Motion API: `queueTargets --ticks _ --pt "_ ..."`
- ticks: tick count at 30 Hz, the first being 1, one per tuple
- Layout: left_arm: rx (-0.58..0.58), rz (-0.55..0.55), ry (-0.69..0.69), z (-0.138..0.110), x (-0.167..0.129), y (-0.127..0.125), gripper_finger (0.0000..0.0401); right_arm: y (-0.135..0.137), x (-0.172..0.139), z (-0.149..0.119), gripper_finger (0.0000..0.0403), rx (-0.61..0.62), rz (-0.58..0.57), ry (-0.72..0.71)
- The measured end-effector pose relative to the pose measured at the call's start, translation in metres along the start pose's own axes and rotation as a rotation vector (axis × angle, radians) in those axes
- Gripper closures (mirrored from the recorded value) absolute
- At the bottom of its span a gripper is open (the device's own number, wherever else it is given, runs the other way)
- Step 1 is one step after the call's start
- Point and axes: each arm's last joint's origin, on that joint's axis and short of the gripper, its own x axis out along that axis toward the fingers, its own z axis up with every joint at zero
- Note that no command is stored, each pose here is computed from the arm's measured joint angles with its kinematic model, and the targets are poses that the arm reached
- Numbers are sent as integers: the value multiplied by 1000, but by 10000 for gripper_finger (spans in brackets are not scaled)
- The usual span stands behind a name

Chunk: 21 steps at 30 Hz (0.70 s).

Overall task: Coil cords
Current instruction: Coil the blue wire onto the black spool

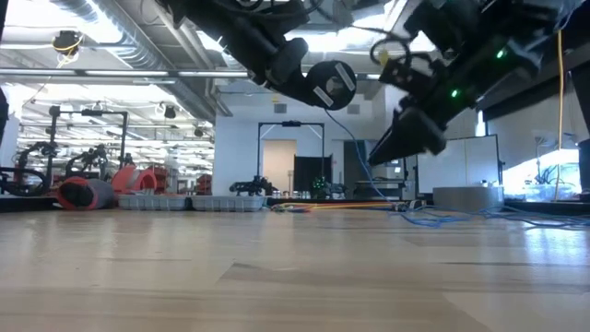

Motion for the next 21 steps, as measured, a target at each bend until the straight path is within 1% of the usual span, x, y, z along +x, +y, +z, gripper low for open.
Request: queueTargets --ticks 4,8,11,15,16,19,21 --pt "2 0 0 0 0 0 401 -3 13 -5 234 18 -3 -49" --pt "4 -3 -1 0 -1 -1 401 3 20 -7 261 -34 17 -69" --pt "4 -3 -1 0 -1 -1 401 4 24 -9 302 -50 -3 -56" --pt "4 -3 -2 0 -1 -1 401 2 22 -11 383 -86 -78 -29" --pt "7 -3 -1 0 -1 -1 401 2 20 -11 390 -93 -75 -26" --pt "17 -3 1 0 -1 -1 401 -2 13 -5 386 -68 -99 -46" --pt "27 -4 6 -1 -1 -1 401 -7 6 -1 393 -39 -121 -61"
